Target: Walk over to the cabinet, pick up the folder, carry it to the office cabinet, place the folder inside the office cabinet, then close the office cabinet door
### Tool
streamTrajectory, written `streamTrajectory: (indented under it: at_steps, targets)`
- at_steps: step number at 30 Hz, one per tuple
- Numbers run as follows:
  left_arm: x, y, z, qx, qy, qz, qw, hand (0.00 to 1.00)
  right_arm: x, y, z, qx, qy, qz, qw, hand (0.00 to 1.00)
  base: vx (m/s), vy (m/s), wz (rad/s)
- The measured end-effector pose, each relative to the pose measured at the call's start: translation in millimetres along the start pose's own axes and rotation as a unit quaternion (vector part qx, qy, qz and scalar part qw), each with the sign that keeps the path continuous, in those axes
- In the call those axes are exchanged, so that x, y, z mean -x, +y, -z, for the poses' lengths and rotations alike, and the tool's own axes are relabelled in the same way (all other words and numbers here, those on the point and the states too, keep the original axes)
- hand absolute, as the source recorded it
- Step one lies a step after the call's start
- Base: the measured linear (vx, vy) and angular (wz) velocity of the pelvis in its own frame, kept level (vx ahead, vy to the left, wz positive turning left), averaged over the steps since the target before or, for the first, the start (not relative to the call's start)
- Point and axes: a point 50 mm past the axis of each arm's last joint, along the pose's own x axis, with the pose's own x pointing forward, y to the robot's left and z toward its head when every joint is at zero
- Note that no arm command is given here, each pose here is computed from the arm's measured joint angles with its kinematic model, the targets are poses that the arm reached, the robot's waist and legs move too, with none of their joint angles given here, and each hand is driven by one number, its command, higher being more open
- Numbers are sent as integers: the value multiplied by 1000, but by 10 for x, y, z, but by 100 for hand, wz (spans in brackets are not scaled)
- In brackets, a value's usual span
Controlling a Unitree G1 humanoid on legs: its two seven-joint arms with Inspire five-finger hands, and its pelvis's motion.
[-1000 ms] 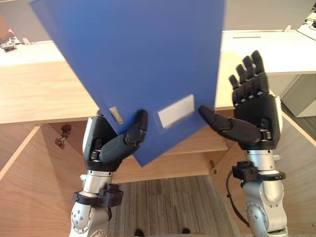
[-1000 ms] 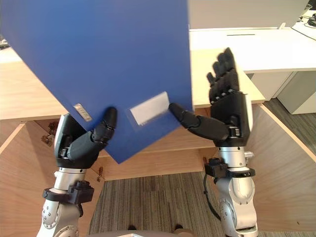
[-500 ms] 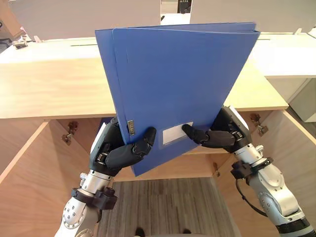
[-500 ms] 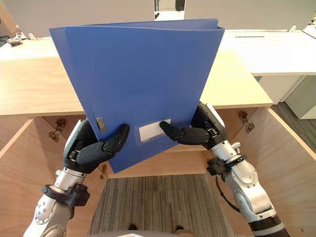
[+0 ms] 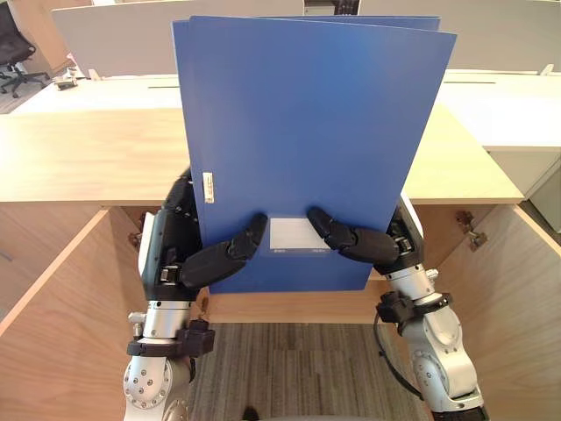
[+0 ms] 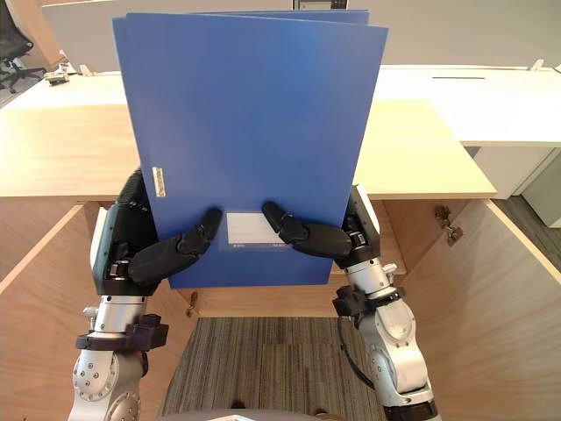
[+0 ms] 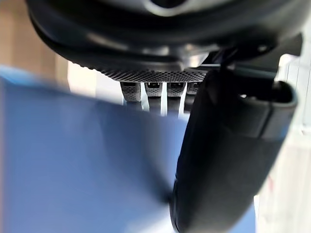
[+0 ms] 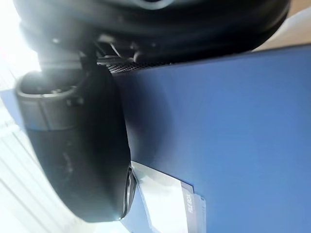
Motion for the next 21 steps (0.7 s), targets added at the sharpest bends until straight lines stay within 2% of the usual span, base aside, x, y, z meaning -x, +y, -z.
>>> streamTrajectory:
  at_steps: [2,7,9,12,13,14,16,19,21]
  targets:
    - [75,118,140,-12,33,-44,998,100,58,-35,26,8,10,19,1000,0,-10,-12,9]
    - [498,397,706,-50,197,-119,972,100,184,-105,192,59,71,27,995,0,-7,-12,8]
    - [734,498,993,-72,288,-128,946,100,191,-95,224,69,81,23,994,0,0,0,0]
    - [1235,593,1431,-90,445,-117,883,100,194,-28,305,105,104,-7,989,0,0,0,0]
    - [1313,605,1490,-92,468,-113,872,100,196,-14,343,111,112,-13,987,0,0,0,0]
    - [1461,640,1636,-112,516,-95,844,100,184,29,483,129,136,-34,982,0,0,0,0]
    - [1459,693,1796,-129,550,-81,821,100,87,89,652,155,159,-62,973,0,-78,-15,1]
    - [1034,709,1924,-157,525,-75,833,100,-199,171,752,227,154,-110,955,0,-231,-7,-1]
    - [919,680,1942,-156,515,-78,839,100,-276,181,763,274,148,-123,942,0,-188,51,2]
